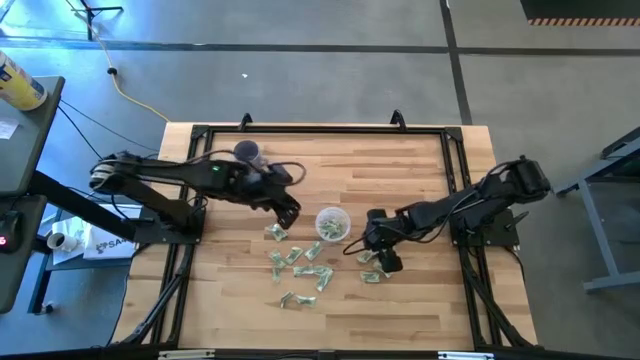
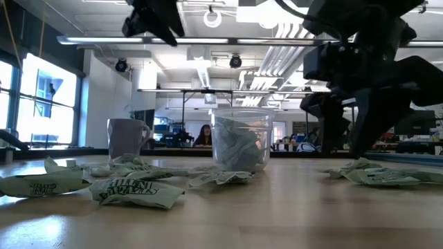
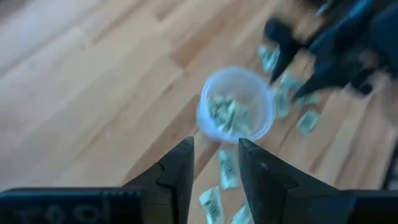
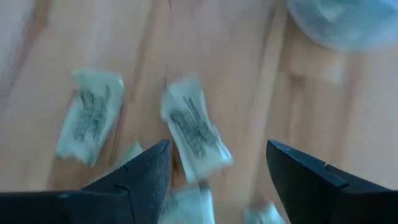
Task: Pick and place Stevia / Truvia into bins
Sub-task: Put the stevia packet into the transparent container
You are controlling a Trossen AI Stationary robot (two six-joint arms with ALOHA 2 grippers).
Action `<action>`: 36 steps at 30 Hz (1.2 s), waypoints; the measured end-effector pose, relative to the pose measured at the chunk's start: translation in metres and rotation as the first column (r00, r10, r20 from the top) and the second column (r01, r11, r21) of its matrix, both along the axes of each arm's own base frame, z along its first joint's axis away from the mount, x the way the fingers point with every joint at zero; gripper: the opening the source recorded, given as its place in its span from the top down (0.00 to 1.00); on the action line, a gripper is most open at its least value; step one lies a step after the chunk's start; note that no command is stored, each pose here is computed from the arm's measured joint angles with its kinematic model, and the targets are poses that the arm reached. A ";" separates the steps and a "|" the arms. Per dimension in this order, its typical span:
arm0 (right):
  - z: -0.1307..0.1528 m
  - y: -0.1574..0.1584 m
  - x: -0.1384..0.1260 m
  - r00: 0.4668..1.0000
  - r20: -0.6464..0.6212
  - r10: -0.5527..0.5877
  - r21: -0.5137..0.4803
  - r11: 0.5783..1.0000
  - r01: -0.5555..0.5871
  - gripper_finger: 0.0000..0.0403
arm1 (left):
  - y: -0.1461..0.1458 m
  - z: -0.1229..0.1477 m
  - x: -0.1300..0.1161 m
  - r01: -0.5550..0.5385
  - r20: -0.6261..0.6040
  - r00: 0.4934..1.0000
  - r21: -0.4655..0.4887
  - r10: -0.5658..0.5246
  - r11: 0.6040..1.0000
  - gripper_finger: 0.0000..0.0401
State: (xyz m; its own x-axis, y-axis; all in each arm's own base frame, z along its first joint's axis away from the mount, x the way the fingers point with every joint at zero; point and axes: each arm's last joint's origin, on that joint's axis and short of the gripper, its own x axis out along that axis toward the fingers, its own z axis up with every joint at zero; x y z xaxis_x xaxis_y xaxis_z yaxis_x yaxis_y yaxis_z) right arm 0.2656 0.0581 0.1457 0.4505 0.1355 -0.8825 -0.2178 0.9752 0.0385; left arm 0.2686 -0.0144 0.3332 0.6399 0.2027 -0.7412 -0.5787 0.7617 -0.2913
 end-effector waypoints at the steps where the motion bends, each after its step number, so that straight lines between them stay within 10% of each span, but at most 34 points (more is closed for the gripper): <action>1: -0.002 0.001 0.002 1.000 0.006 0.003 0.006 1.000 -0.003 0.37 | 0.001 0.006 -0.005 -0.012 0.029 1.000 0.006 0.012 1.000 0.61; 11: -0.028 0.003 0.012 0.999 -0.043 -0.005 0.011 1.000 0.005 0.43 | 0.008 0.044 -0.051 -0.114 0.197 0.975 0.049 0.102 0.992 0.61; 23: -0.025 -0.017 0.011 0.980 -0.072 -0.188 0.012 0.982 0.189 0.96 | 0.012 0.049 -0.088 -0.157 0.132 0.980 0.073 0.147 0.985 0.61; 36: 0.110 -0.063 0.029 0.902 0.147 -0.406 0.047 0.914 0.404 0.97 | 0.016 0.049 -0.106 -0.115 0.046 0.993 0.230 0.107 0.966 0.61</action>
State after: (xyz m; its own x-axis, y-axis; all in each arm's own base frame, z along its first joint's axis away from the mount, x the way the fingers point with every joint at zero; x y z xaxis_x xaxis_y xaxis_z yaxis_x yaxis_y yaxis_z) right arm 0.2950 -0.0046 0.2559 0.5961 -0.0743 -0.7995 0.1918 0.9801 0.0519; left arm 0.1626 0.0013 0.3822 0.6269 0.4381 -0.6443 -0.6568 0.7420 -0.1345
